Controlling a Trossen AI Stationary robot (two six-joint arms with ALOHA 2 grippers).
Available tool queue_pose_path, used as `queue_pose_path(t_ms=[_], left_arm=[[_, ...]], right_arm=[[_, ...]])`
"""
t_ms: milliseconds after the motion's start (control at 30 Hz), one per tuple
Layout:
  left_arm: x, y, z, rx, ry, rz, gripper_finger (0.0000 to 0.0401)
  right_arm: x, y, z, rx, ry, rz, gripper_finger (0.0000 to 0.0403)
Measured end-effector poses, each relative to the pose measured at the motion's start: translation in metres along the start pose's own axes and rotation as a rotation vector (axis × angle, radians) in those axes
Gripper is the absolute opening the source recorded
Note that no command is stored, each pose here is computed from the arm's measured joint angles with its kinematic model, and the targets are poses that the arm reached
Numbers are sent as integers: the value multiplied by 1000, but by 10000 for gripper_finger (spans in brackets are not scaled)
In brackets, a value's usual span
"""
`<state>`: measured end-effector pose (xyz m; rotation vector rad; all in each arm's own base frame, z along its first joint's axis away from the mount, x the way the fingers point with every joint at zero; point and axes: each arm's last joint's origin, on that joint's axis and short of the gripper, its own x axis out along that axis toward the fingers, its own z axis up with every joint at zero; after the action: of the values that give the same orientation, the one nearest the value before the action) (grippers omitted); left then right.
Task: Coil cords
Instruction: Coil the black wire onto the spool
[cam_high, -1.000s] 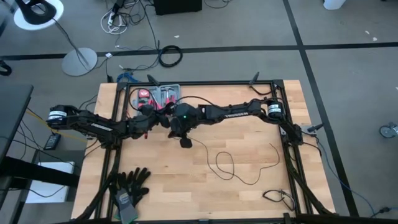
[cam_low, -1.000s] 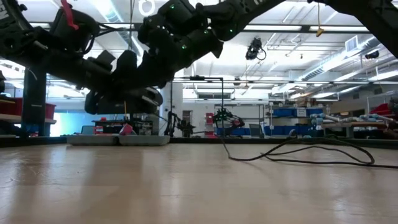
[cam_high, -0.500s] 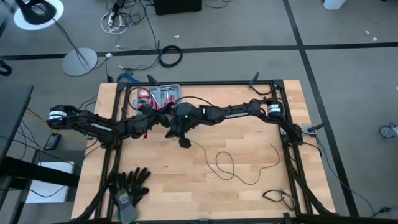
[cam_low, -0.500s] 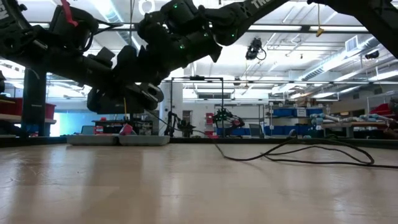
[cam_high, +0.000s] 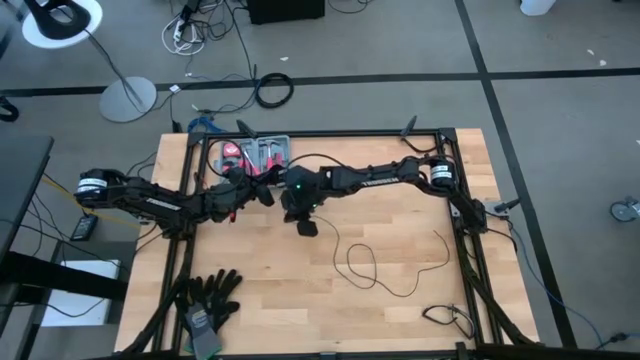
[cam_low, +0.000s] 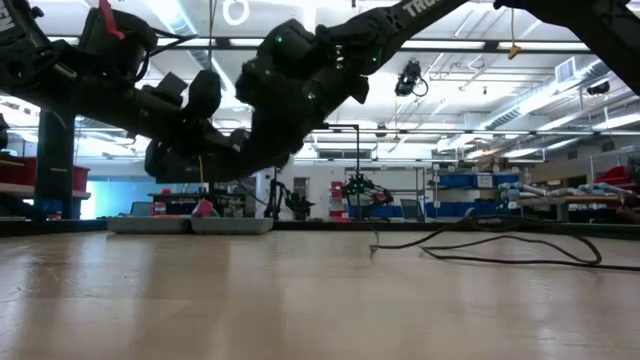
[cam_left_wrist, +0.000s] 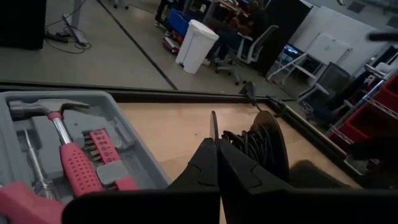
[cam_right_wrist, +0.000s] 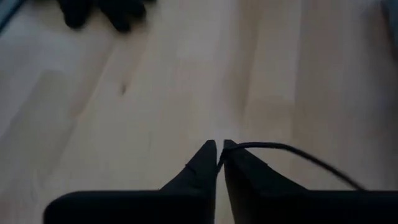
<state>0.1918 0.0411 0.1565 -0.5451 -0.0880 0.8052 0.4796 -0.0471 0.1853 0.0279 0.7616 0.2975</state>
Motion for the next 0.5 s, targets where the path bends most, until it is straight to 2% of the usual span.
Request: queue_pose_path(t_ms=[300, 500], left_arm=[[0, 0, 2, 33, -34, 28, 0], [0, 0, 3, 37, -51, 46, 0]], right_arm=[[-18, -1, -15, 168, 191, 13, 72], [-29, 4, -30, 250, 387, -24, 75]])
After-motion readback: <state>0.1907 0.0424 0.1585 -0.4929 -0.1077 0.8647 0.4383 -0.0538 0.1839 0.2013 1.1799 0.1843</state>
